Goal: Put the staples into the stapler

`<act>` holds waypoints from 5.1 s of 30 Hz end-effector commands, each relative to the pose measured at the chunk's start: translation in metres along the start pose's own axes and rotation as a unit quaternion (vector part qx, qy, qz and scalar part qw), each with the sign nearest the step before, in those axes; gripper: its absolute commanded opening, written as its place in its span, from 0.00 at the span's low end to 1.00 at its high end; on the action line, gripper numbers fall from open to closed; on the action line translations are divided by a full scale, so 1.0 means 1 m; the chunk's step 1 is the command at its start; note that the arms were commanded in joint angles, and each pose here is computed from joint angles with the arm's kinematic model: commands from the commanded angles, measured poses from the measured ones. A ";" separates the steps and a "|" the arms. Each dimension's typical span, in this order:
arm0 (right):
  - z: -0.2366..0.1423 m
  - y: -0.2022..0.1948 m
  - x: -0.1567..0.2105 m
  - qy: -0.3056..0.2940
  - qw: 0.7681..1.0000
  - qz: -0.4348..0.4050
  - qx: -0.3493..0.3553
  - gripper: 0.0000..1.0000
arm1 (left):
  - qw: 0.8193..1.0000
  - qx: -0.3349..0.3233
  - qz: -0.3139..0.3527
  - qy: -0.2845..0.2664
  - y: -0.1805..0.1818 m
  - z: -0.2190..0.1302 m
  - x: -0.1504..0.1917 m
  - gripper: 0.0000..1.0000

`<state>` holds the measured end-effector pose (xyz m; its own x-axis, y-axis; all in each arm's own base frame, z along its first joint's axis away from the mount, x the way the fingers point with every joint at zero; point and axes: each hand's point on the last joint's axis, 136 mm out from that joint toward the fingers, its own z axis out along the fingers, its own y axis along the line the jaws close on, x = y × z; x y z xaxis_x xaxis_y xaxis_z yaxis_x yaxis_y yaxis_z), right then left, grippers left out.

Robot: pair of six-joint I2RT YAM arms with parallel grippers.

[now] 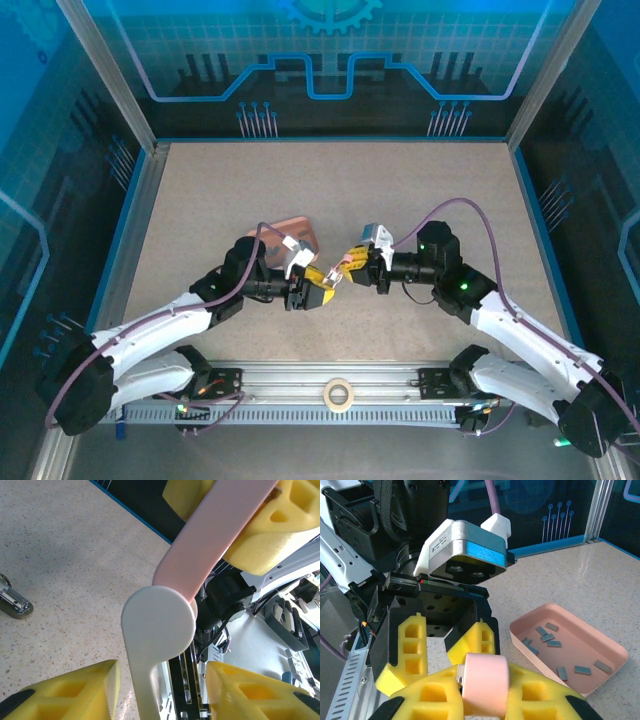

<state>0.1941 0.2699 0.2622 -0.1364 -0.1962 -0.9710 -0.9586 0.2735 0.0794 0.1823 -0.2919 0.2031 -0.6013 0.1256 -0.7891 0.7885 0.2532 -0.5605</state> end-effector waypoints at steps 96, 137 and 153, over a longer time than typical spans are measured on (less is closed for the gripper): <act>-0.072 -0.163 0.151 0.251 0.792 0.357 0.427 0.17 | 0.946 -0.311 -0.083 -0.042 0.108 -0.030 0.009 0.86; -0.070 -0.212 0.218 0.388 0.711 0.436 0.392 0.36 | 0.940 -0.329 -0.088 -0.026 0.111 -0.036 0.010 0.86; -0.080 -0.183 0.117 0.295 0.764 0.385 0.425 0.59 | 0.899 -0.387 -0.199 -0.038 0.126 -0.076 -0.011 0.87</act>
<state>0.3456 0.1123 0.1330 -0.9164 -0.0013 -0.4002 -0.0631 0.9879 0.1415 0.2733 -0.2031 0.1520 -0.7504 -0.1139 -0.6511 0.2735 0.8433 -0.4627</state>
